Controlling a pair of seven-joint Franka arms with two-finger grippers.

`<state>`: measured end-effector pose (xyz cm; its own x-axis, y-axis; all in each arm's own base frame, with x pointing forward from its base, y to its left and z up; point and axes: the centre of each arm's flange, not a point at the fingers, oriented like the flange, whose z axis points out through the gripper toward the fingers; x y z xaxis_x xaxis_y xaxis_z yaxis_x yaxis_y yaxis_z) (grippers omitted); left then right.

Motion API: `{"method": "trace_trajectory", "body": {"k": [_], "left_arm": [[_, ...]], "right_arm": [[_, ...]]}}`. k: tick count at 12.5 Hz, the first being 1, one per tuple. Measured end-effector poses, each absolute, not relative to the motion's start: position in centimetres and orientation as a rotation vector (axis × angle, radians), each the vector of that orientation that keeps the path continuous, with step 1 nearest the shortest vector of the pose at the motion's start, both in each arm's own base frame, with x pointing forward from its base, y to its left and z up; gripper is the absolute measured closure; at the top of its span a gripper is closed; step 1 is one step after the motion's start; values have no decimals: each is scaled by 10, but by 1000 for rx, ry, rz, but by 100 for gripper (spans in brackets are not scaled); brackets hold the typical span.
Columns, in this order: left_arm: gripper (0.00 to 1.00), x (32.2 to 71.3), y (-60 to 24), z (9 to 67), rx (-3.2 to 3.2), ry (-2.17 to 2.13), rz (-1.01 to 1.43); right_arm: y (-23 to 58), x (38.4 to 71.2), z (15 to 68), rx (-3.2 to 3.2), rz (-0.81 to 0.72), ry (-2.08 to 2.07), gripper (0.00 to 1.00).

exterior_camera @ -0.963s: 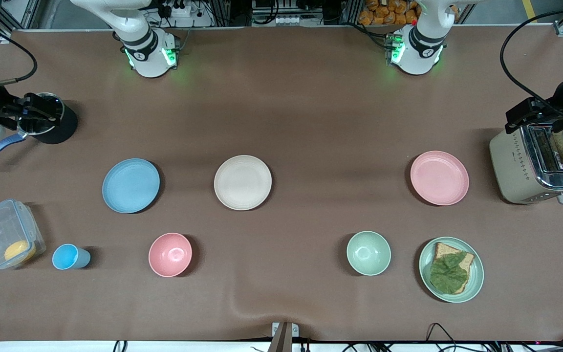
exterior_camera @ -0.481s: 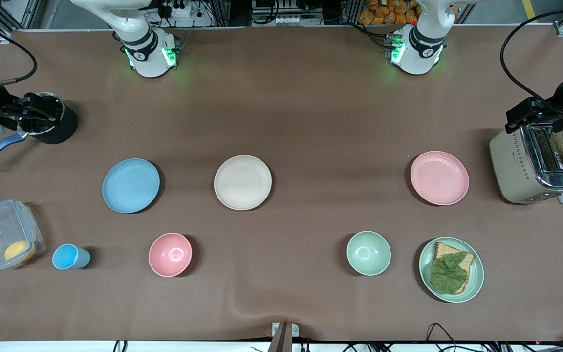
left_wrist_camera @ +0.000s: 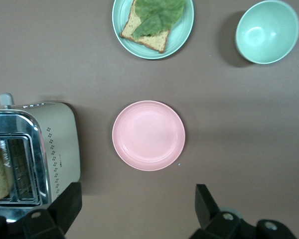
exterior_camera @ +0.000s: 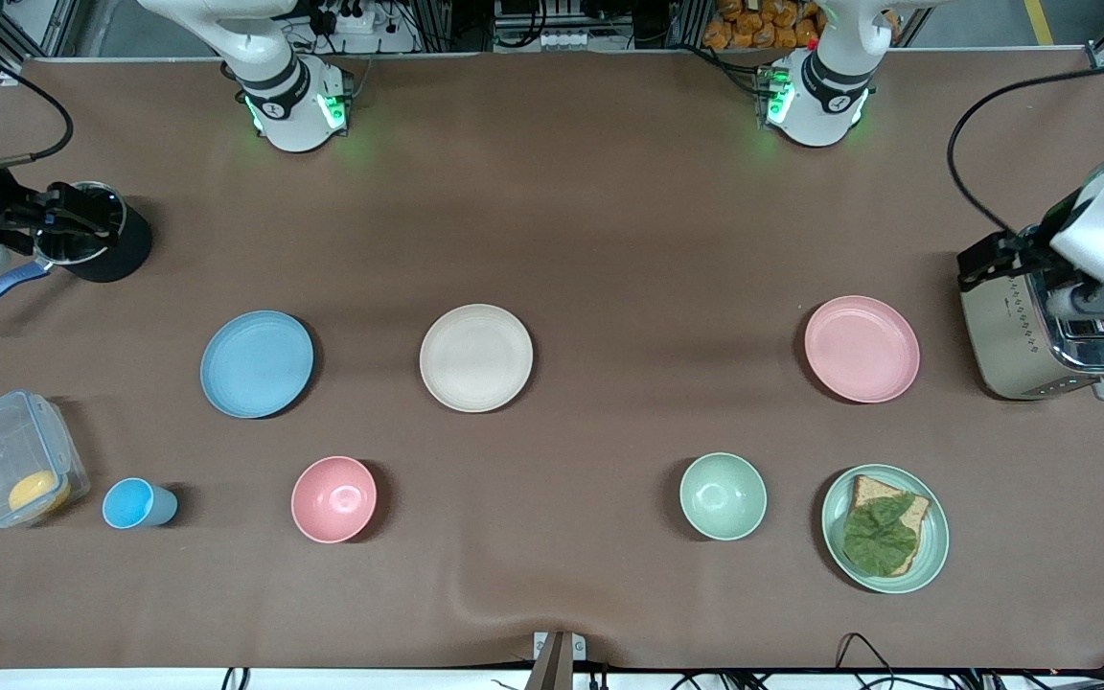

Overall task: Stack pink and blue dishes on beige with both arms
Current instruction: 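Move the left gripper over the rim of the pink plate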

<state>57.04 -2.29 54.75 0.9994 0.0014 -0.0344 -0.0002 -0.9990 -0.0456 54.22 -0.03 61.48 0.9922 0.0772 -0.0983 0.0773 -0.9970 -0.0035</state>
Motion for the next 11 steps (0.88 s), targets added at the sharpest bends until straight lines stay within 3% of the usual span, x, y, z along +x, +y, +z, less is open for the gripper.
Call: {"method": "trace_trajectory", "body": {"k": [7, 11], "left_arm": [[0, 559, 47, 370, -3106, -68, 70], [0, 554, 64, 299, -3089, -57, 156]], "right_arm": [[0, 541, 613, 3135, -172, 121, 0], [-1, 541, 613, 3135, -174, 121, 0]]}}
